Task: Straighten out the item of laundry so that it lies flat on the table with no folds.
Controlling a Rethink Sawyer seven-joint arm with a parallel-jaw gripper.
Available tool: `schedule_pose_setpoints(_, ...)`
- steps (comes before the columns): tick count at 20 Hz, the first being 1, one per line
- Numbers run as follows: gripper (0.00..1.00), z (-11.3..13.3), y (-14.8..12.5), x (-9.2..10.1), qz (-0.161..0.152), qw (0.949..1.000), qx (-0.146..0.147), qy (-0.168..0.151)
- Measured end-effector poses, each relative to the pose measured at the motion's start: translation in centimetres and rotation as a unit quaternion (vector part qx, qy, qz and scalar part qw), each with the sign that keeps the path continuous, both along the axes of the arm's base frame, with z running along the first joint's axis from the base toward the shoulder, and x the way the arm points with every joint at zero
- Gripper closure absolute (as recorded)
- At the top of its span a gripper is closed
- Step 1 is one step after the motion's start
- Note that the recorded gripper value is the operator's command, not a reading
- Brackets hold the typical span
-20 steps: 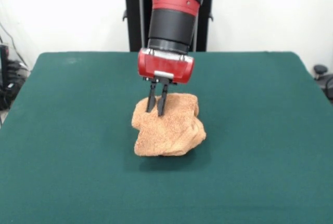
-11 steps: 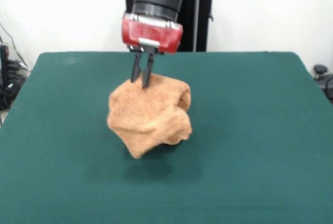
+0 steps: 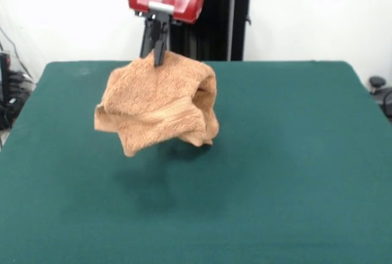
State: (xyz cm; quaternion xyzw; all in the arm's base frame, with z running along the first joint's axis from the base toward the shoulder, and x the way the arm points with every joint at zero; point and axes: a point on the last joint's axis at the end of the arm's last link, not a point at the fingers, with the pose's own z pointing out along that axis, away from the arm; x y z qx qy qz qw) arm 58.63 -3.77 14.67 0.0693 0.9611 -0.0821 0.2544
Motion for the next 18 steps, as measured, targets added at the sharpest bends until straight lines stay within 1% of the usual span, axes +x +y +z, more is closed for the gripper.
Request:
schedule_pose_setpoints(6,1.0,2.3,0.9,-0.1,0.006,1.0,0.002,0.005)
schedule_pose_setpoints(18,1.0,4.8,2.3,-0.2,0.017,0.9998,0.004,0.01)
